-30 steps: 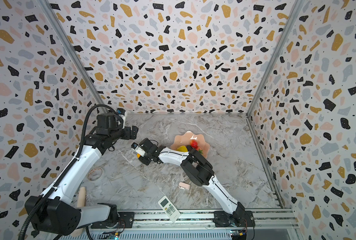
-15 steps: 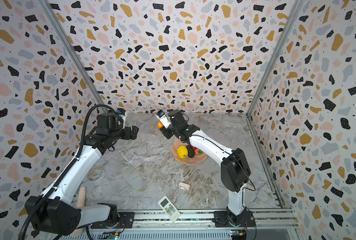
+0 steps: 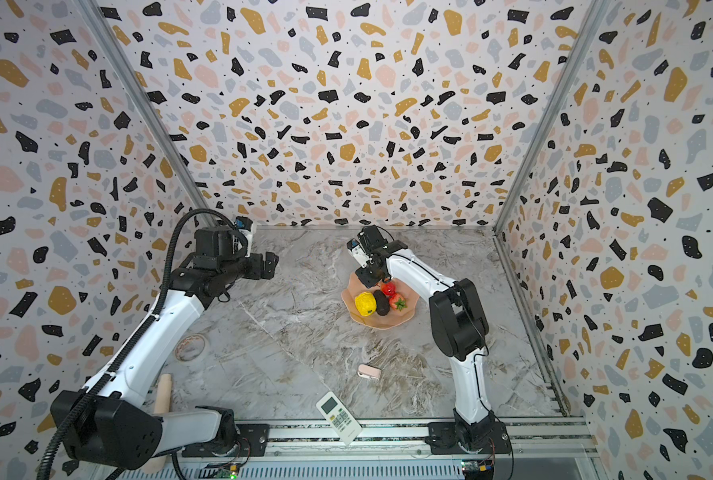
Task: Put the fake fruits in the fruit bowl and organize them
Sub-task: 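Carry the second mango into the bowl beside the first and release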
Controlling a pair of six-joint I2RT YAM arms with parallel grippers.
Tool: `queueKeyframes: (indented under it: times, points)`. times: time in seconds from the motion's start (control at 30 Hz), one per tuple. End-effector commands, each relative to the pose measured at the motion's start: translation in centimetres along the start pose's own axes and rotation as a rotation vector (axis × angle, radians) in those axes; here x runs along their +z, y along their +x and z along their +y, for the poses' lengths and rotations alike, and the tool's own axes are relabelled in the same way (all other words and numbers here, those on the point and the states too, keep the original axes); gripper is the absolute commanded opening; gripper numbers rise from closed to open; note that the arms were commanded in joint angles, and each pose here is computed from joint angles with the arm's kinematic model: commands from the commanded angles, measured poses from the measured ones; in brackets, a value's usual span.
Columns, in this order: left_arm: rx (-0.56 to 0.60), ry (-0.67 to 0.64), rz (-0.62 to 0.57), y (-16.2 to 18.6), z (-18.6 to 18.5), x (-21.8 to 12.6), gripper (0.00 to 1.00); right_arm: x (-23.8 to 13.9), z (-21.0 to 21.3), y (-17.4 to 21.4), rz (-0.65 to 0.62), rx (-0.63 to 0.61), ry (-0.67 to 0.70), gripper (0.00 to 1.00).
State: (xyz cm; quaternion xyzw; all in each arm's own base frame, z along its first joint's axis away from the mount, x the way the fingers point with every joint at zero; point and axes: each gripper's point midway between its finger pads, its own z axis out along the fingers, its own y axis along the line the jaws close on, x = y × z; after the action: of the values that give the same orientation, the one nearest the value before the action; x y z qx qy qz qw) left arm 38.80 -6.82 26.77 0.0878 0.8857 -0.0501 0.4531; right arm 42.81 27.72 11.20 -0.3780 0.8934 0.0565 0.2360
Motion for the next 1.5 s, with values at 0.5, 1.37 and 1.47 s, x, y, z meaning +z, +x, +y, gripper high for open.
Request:
queueKeyframes:
  times: [0.5,1.37,1.47]
  points:
    - [0.005,0.028,-0.038,-1.6,-0.7,-0.1,0.99,-0.8,-1.3,1.4,0.073,0.04,0.024,0.18]
    - [0.01,0.025,-0.033,-1.7,-0.6,-0.2,1.0,0.1,-1.0,0.9,0.065,0.047,-0.001,0.55]
    - [0.009,0.026,-0.034,-1.7,-0.6,-0.2,0.99,0.1,-1.1,0.8,0.059,0.047,0.002,0.57]
